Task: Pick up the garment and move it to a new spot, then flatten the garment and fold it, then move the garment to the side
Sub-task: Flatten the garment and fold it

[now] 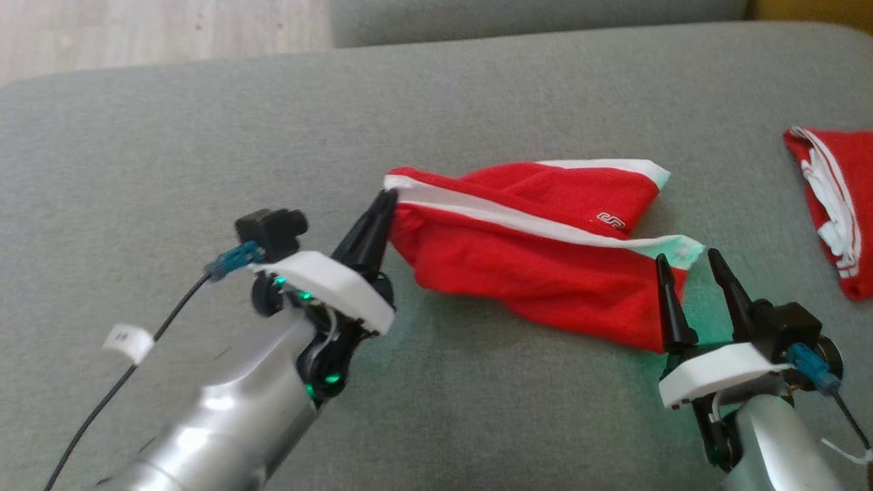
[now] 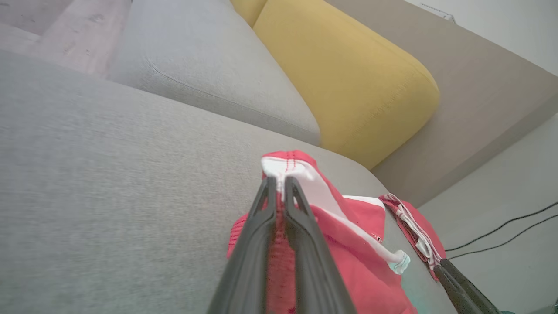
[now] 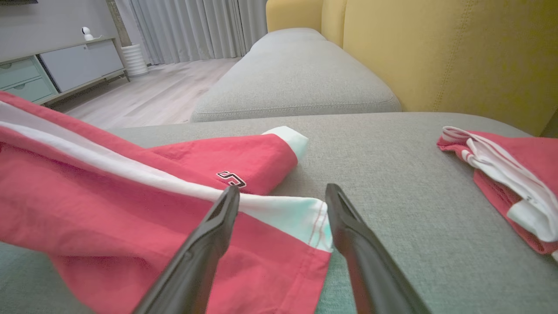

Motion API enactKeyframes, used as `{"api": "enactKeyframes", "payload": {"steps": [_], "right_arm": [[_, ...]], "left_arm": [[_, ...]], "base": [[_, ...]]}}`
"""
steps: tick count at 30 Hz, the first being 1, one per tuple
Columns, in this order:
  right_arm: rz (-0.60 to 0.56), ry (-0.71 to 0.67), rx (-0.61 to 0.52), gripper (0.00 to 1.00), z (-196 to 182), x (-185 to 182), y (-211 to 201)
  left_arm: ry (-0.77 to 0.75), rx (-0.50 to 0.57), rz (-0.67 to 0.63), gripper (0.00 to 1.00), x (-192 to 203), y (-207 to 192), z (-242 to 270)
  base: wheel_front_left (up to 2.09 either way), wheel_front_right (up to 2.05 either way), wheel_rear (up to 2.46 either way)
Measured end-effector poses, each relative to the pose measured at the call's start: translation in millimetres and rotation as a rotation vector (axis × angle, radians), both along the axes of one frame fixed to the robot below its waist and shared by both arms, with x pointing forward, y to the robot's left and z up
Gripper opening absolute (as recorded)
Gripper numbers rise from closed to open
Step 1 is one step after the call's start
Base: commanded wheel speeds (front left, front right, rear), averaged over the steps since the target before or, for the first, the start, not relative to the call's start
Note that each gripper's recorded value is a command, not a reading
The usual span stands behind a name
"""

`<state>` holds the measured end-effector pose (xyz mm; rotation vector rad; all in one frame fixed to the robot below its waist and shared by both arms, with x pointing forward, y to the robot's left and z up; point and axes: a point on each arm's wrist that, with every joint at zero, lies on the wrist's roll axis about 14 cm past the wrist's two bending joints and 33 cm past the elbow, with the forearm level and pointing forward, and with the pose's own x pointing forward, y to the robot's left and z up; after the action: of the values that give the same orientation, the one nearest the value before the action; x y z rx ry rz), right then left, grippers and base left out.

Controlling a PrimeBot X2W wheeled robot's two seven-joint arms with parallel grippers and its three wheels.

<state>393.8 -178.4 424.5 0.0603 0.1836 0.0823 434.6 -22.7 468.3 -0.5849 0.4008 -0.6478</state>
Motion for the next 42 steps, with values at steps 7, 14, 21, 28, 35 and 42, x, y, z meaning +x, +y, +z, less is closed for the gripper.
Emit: {"api": "enactKeyframes", "payload": {"steps": [7,14,21,28,35,42], "right_arm": [[0.029,-0.045,0.015,1.00,15,3,12],[0.039,-0.047,0.032,1.00,16,-9,20],[0.030,-0.042,0.052,1.00,15,-15,21],[0.095,0.015,0.116,1.00,0,-16,49],[0.157,0.039,0.185,1.00,-2,1,77],[0.157,0.107,0.232,1.00,-19,-3,85]], "left_arm": [[-0.012,0.034,0.140,0.00,-10,53,-9],[0.066,0.052,0.303,0.00,-43,103,-44],[0.071,0.078,0.407,0.00,-60,125,-57],[0.072,0.085,0.443,0.00,-63,125,-64],[0.078,0.091,0.461,0.00,-65,128,-69],[0.087,0.096,0.471,0.00,-65,130,-73]], "base": [[0.00,0.00,0.00],[0.00,0.00,0.00],[0.00,0.00,0.00],[0.00,0.00,0.00],[0.00,0.00,0.00],[0.00,0.00,0.00]]}}
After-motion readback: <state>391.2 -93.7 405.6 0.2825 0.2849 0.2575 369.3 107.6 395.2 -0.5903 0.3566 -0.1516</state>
